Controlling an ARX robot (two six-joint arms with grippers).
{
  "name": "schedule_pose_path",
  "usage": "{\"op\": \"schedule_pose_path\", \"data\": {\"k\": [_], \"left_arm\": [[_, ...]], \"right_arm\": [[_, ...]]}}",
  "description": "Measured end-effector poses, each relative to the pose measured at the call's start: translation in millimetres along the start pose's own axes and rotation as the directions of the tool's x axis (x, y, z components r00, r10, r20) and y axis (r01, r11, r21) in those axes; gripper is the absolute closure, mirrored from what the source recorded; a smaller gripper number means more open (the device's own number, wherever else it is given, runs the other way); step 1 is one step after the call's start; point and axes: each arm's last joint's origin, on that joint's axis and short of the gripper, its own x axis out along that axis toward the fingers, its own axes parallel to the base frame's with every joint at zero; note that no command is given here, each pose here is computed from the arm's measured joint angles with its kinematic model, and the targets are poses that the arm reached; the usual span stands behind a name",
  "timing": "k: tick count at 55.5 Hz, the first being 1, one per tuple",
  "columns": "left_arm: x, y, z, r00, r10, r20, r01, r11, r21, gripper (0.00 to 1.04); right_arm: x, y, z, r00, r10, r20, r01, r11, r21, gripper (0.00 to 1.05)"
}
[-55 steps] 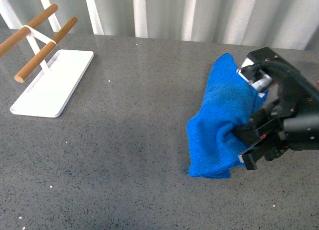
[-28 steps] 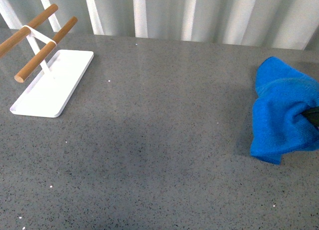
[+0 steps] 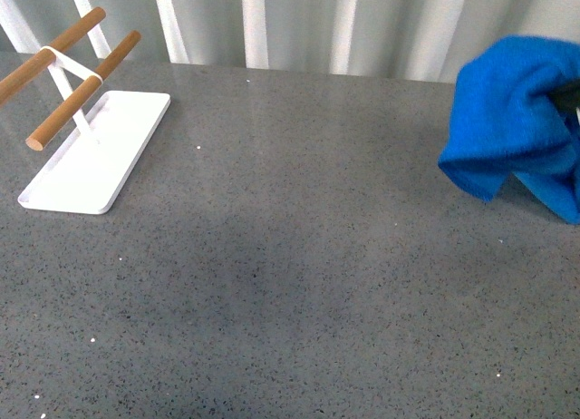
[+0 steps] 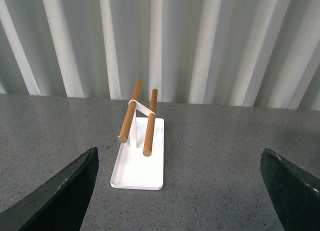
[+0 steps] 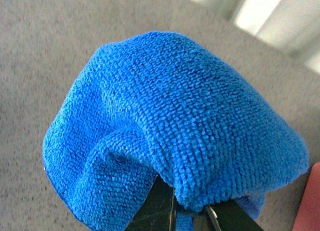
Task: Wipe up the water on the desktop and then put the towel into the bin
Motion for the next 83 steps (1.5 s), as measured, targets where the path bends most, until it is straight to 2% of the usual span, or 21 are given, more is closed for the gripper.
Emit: {"op": "schedule_pose_path", "data": {"k": [9, 15, 25, 35, 48, 66, 83], "left_arm": [[0, 0, 0, 1.000, 0.000, 0.000, 0.000, 1.000, 0.000, 0.07], [0, 0, 0, 1.000, 0.000, 0.000, 0.000, 1.000, 0.000, 0.07], [0, 0, 0, 1.000, 0.000, 0.000, 0.000, 1.000, 0.000, 0.07], [0, 0, 0, 1.000, 0.000, 0.000, 0.000, 1.000, 0.000, 0.07], [0, 0, 0, 1.000, 0.000, 0.000, 0.000, 1.000, 0.000, 0.07], [0, 0, 0, 1.000, 0.000, 0.000, 0.000, 1.000, 0.000, 0.07], [0, 0, 0, 1.000, 0.000, 0.000, 0.000, 1.000, 0.000, 0.07]], "right_arm": [[-18, -13, 54, 0.993, -0.057, 0.099, 0.058, 0.998, -0.006, 1.01], [-50, -32, 91, 0.970, -0.147, 0.193, 0.150, 0.989, 0.000, 1.01], [-91, -63, 101, 0.933, -0.269, 0.241, 0.264, 0.963, 0.054, 1.01], [-130, -101, 80, 0.900, -0.371, 0.229, 0.342, 0.926, 0.160, 1.01], [-166, -140, 31, 0.863, -0.474, 0.175, 0.417, 0.864, 0.282, 1.01], [-162, -165, -36, 0.848, -0.528, 0.040, 0.471, 0.787, 0.398, 1.01], [-133, -176, -61, 0.855, -0.516, -0.055, 0.488, 0.763, 0.425, 1.01]]}}
